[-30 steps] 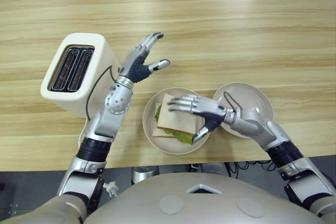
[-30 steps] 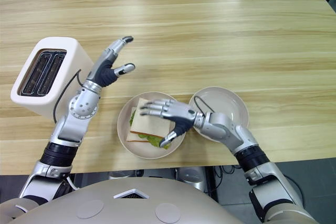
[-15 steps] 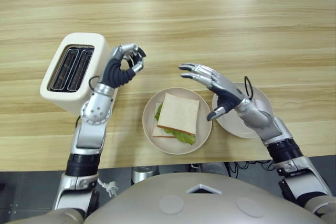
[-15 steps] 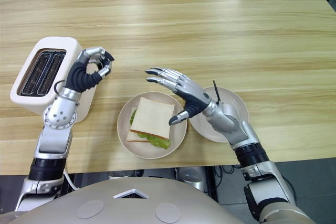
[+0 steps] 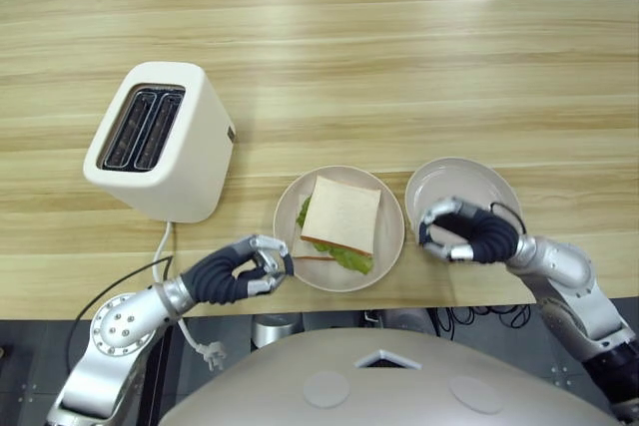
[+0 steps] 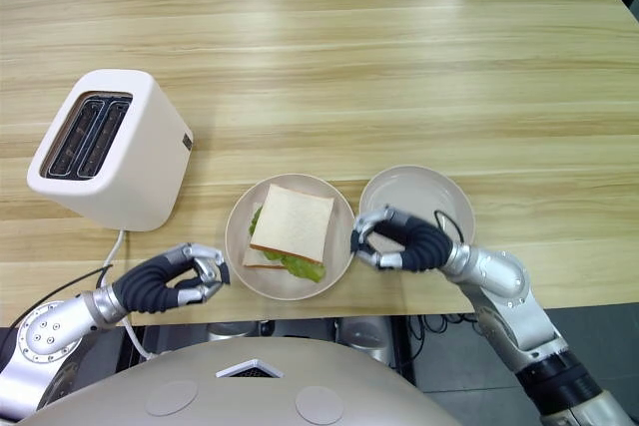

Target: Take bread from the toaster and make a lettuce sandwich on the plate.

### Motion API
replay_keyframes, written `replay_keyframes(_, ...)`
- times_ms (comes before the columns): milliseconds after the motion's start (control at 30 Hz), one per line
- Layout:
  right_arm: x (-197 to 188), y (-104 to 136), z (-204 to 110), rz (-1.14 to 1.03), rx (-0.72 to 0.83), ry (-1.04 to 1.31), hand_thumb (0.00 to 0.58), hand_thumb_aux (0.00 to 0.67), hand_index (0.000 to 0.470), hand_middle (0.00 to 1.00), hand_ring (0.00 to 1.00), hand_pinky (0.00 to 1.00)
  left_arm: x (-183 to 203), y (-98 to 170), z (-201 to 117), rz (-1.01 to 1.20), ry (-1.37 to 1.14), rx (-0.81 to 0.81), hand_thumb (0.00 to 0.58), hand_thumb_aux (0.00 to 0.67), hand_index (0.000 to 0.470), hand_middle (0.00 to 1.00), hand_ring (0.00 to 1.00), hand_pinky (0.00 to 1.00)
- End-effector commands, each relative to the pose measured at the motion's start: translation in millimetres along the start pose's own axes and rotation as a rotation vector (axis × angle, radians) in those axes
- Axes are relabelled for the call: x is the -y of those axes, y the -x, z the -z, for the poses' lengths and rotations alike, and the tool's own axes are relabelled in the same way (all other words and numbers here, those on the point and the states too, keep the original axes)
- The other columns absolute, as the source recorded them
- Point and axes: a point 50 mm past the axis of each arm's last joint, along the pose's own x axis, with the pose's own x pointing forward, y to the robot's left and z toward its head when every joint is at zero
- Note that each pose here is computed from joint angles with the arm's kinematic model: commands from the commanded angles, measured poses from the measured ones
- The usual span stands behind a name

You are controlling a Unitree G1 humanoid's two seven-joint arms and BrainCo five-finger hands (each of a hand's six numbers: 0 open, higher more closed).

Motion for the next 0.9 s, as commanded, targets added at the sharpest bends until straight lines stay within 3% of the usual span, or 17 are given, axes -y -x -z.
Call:
replay_keyframes(33, -9.1, 3.0, 25.5, -0.113, -0.276, 0.157, 0.58, 0.67, 0.46, 1.0, 1.0, 1.0, 1.4, -1.9, 17.6, 0.02, -0.076, -0.141, 0.58, 0.67, 0.46, 1.0, 1.0, 1.0)
replay_keyframes(200, -13.5, -5.7, 39.6, -0.174, -0.409, 0.356, 0.58, 0.67, 0.46, 1.0, 1.0, 1.0, 5.1, -13.6, 28.2, 0.058, -0.279, -0.266, 0.58, 0.67, 0.46, 1.0, 1.0, 1.0)
replay_keyframes(467, -15.6, -9.7, 57.6, -0.229, -0.525, 0.547, 0.58, 0.67, 0.46, 1.0, 1.0, 1.0, 19.3, -28.4, 39.5, 0.157, -0.422, -0.331, 0.58, 0.67, 0.46, 1.0, 1.0, 1.0)
replay_keyframes(700, -21.5, -16.6, 65.3, -0.295, -0.537, 0.597, 0.58, 0.67, 0.46, 1.0, 1.0, 1.0, 30.2, -26.6, 53.9, 0.241, -0.434, -0.4, 0.58, 0.67, 0.46, 1.0, 1.0, 1.0)
replay_keyframes(900, -13.7, -34.9, 66.3, -0.282, -0.486, 0.63, 0.58, 0.67, 0.46, 1.0, 1.0, 1.0, 9.6, -45.2, 55.1, 0.15, -0.53, -0.377, 0.58, 0.67, 0.46, 1.0, 1.0, 1.0)
